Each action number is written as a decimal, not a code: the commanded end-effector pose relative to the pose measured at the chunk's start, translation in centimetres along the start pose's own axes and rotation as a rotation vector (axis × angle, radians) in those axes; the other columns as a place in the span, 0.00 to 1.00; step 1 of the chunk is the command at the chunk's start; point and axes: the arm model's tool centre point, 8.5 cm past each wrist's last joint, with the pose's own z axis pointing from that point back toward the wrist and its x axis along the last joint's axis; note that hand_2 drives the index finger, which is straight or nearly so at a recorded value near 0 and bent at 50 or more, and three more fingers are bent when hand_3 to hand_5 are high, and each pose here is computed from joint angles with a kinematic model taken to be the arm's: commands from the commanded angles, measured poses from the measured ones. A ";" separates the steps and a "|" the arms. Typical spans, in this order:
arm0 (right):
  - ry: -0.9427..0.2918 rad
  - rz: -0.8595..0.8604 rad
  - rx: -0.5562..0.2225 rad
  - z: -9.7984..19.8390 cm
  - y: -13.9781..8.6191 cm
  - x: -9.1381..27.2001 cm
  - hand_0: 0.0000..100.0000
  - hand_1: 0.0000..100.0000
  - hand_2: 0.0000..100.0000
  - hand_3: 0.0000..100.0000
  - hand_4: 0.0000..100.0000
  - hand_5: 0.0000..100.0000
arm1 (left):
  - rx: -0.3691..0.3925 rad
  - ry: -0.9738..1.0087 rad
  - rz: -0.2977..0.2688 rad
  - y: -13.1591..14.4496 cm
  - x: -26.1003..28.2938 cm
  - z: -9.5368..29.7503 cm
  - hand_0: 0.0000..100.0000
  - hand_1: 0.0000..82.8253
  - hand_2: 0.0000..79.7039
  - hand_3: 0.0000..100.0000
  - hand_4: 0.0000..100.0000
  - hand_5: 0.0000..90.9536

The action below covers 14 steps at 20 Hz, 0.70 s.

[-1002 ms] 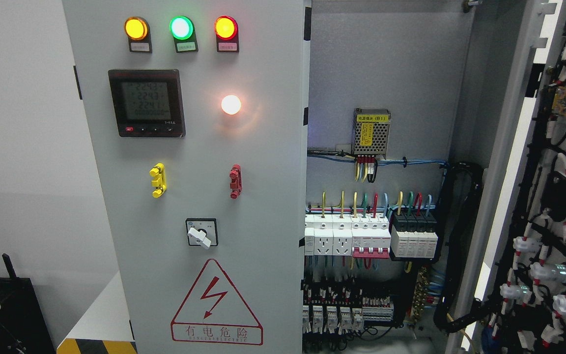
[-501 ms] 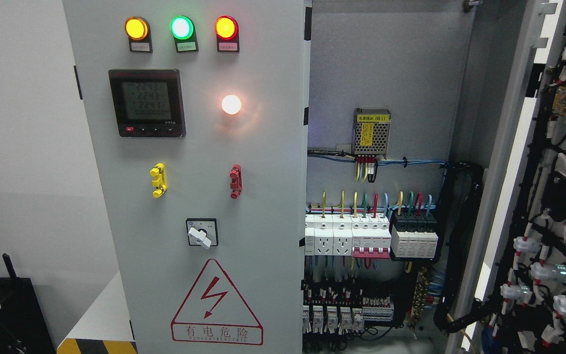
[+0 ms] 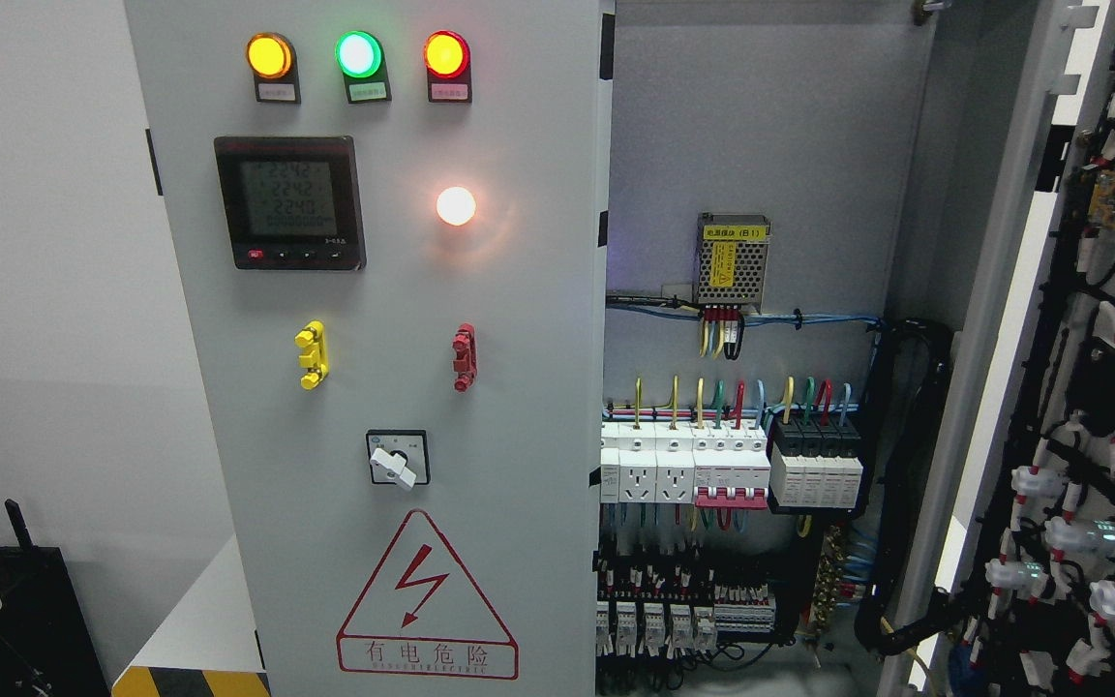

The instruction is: Open door with both hands

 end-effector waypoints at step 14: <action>-0.452 0.256 0.064 5.6 -1.4 8.9 0.05 0.00 0.00 0.00 0.00 0.00 | 0.265 0.048 0.216 0.1 -0.4 -0.7 0.12 0.47 0.00 0.00 0.00 0.00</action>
